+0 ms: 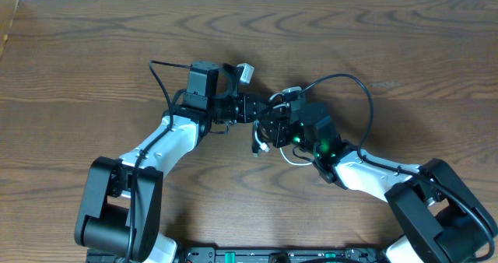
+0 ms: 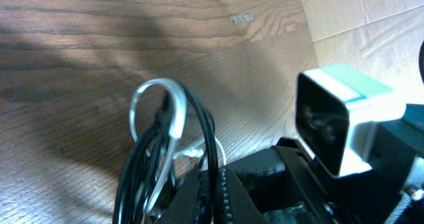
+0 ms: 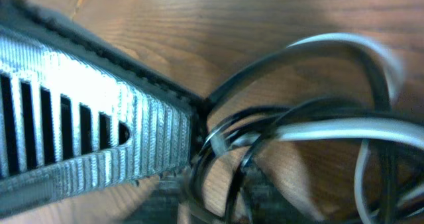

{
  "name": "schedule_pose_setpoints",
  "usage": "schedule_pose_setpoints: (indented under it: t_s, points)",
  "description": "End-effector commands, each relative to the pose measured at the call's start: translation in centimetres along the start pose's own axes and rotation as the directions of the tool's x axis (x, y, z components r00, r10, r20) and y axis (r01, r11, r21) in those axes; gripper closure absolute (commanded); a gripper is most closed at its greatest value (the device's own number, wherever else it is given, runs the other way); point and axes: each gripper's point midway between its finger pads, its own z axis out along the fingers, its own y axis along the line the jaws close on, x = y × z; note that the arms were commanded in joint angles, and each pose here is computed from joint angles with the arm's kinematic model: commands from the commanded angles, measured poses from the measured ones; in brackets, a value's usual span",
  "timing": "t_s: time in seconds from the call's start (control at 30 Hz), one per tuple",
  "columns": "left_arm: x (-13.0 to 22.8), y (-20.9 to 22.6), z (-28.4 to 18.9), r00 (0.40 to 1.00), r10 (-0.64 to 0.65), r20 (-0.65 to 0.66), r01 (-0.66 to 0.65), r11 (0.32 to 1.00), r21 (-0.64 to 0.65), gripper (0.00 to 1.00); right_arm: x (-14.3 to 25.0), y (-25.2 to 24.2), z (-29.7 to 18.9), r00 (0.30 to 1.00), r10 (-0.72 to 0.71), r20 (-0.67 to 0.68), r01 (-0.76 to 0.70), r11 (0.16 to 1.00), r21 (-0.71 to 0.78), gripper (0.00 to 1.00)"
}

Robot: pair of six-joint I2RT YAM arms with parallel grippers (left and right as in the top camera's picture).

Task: Untangle cables
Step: 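Grasp the cable loops with the right gripper beside the left gripper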

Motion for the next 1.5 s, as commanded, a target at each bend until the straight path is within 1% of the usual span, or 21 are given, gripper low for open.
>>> schedule_pose_setpoints:
  t_s: [0.0,0.1,0.13,0.17,0.2,0.23,0.3,0.4,0.5,0.53,0.63,0.67,0.73,0.83,1.03,1.13,1.33,1.47]
  points:
    - [-0.8,-1.5,-0.1,1.0,0.007,0.002,-0.007,0.999,0.049,0.93,-0.3,-0.6,0.1,1.0,-0.011,0.009,0.011,1.0,0.028,0.99]
    - [-1.0,-1.1,-0.1,1.0,0.007,0.013,-0.007,1.0,0.025,0.92,-0.6,-0.4,-0.2,1.0,-0.002,-0.003,0.002,1.0,-0.012,0.99]
    - [-1.2,-0.6,-0.2,1.0,0.006,0.024,-0.006,1.0,0.001,0.87,-0.7,0.0,-0.5,1.0,0.002,-0.015,-0.003,0.999,-0.047,0.99]
    - [-1.3,-0.3,-0.2,1.0,0.003,0.031,-0.002,1.0,-0.018,0.77,-0.9,0.3,-0.8,1.0,0.006,-0.026,-0.008,0.997,-0.078,0.99]
    - [-1.3,0.2,-0.2,0.999,-0.004,0.038,0.006,0.999,-0.044,0.69,-1.2,0.6,-1.3,0.999,0.01,-0.038,-0.014,0.993,-0.121,0.99]
    - [-1.3,0.7,-0.3,0.999,-0.011,0.042,0.014,0.998,-0.066,0.66,-1.4,0.7,-1.6,0.999,0.013,-0.045,-0.02,0.99,-0.143,0.99]
    - [-1.4,1.5,-0.5,0.998,-0.025,0.051,0.03,0.994,-0.101,0.6,-2.0,0.4,-2.5,0.997,0.034,-0.065,-0.046,0.982,-0.184,0.99]
    - [-1.5,2.4,-0.9,0.997,-0.043,0.062,0.051,0.989,-0.136,0.55,-2.3,-0.6,-3.7,0.992,0.074,-0.101,-0.093,0.974,-0.207,0.99]
    - [-1.4,2.7,-1.1,0.997,-0.055,0.06,0.063,0.987,-0.146,0.53,-2.1,-1.0,-4.6,0.986,0.09,-0.139,-0.122,0.961,-0.249,0.99]
    - [-1.3,2.7,-1.1,0.997,-0.058,0.057,0.066,0.987,-0.147,0.51,-2.1,-1.1,-4.8,0.985,0.088,-0.147,-0.124,0.957,-0.26,0.99]
    - [-0.9,2.5,-0.8,0.999,-0.036,0.04,0.042,0.988,-0.145,0.38,-2.2,-1.0,-5.2,0.984,0.09,-0.155,-0.132,0.949,-0.286,0.99]
    - [-0.7,2.4,-0.7,0.999,-0.018,0.031,0.023,0.989,-0.145,0.37,-2.3,-1.0,-5.3,0.984,0.088,-0.155,-0.131,0.947,-0.293,0.99]
    - [-0.5,2.2,-0.4,1.0,0.009,0.017,-0.006,0.99,-0.143,0.36,-2.5,-0.8,-5.5,0.984,0.084,-0.154,-0.129,0.942,-0.31,0.99]
    - [-0.2,2.0,-0.1,1.0,0.017,0.006,-0.016,0.99,-0.139,0.37,-2.9,-0.8,-5.8,0.986,0.08,-0.147,-0.125,0.935,-0.331,0.99]
    - [-0.1,2.0,0.0,1.0,0.014,0.002,-0.014,0.991,-0.136,0.48,-3.5,0.0,-7.0,0.988,0.053,-0.148,-0.111,0.901,-0.419,0.99]
    - [0.0,0.9,0.1,1.0,0.025,-0.008,-0.025,0.997,-0.077,0.48,-3.3,0.3,-7.1,0.987,0.047,-0.156,-0.111,0.895,-0.432,0.99]
    - [0.5,0.0,0.7,0.999,0.038,-0.029,-0.039,0.998,-0.05,0.48,-3.1,0.6,-7.3,0.987,0.027,-0.16,-0.098,0.887,-0.452,0.99]
    - [1.0,-0.4,1.3,0.998,0.053,-0.043,-0.055,0.997,-0.053,0.53,-3.1,0.6,-7.3,0.987,0.027,-0.16,-0.098,0.887,-0.452,0.99]
